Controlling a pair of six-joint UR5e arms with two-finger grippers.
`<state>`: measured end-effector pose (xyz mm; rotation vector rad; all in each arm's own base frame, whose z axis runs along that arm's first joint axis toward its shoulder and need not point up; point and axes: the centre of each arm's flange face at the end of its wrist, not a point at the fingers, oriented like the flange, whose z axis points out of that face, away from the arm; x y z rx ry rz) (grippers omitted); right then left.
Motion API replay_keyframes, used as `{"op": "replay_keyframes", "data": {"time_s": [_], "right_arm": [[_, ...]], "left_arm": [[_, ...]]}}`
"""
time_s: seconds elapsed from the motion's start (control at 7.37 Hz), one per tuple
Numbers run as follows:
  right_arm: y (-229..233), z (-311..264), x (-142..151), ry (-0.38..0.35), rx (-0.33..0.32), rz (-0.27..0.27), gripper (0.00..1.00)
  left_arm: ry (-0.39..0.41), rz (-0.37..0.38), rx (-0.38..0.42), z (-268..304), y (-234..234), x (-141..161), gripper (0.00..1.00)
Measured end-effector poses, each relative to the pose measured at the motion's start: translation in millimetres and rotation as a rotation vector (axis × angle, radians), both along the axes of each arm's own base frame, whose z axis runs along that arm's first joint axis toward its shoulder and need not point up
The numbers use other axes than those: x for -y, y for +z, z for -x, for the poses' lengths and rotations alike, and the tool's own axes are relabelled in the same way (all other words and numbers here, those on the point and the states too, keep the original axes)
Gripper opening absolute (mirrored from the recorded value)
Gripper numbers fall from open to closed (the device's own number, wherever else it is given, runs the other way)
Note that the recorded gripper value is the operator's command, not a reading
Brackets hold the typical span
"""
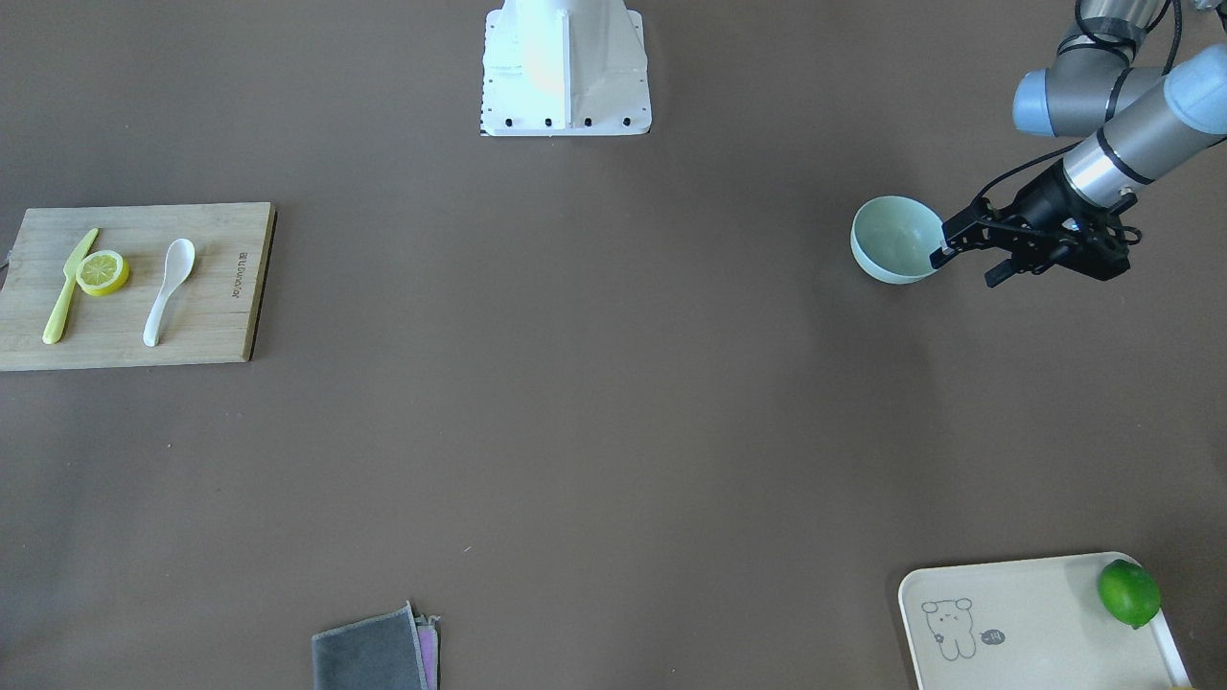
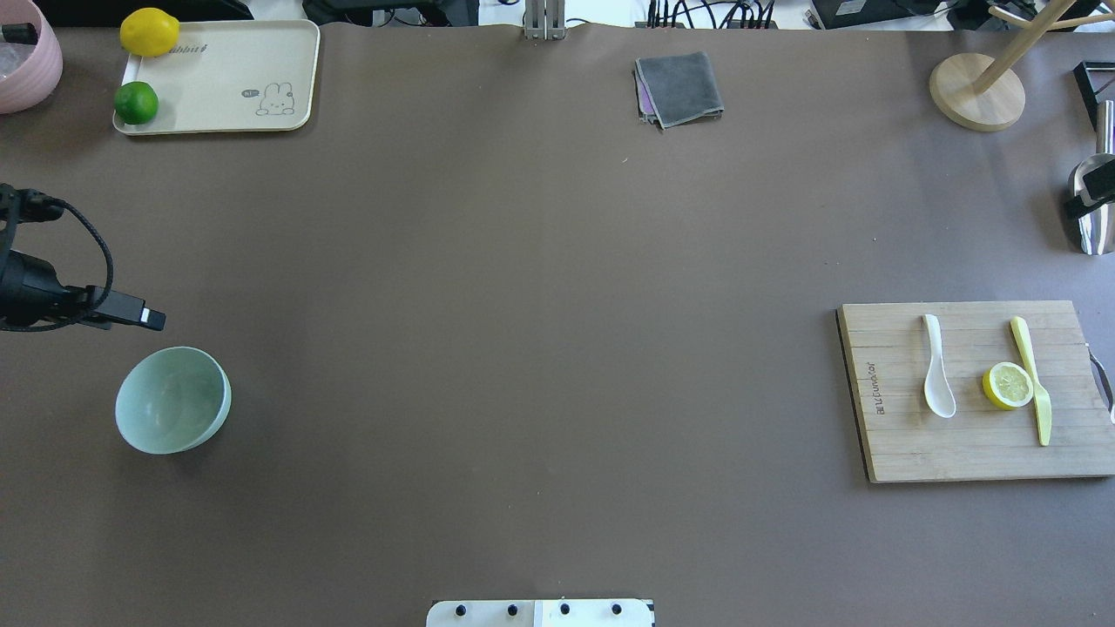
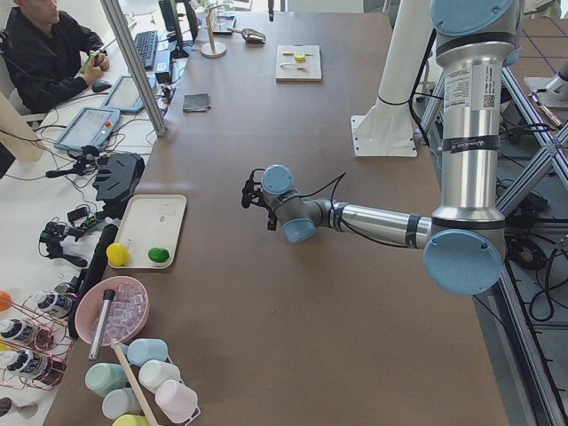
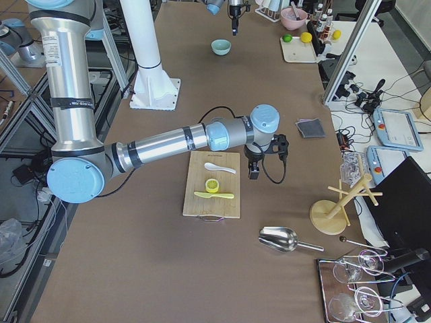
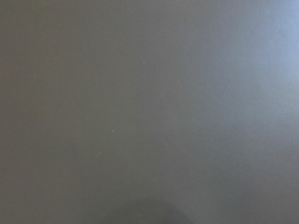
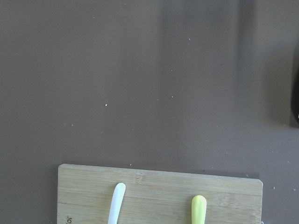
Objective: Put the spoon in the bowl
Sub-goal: 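Reach the left gripper down to the rim of the pale green bowl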
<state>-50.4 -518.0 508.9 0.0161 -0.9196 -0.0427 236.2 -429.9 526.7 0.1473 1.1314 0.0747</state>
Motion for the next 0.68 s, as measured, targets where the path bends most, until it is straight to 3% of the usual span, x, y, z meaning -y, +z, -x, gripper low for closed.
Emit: {"op": "replay_keyframes", "data": {"time_s": [0.41, 0.54, 0.68], "right_arm": [[4, 2, 0, -0.002, 0.001, 0.012, 1.0], [4, 4, 0, -0.005, 0.003, 0.014, 1.0], [4, 7, 0, -0.01, 0.003, 0.014, 1.0]], "left_arm": [[0.042, 0.018, 0.017, -21, 11, -16, 0.97], [0.062, 0.023, 0.023, -30, 15, -21, 0.72], [0.079, 0.029, 0.027, -37, 20, -24, 0.38]]}}
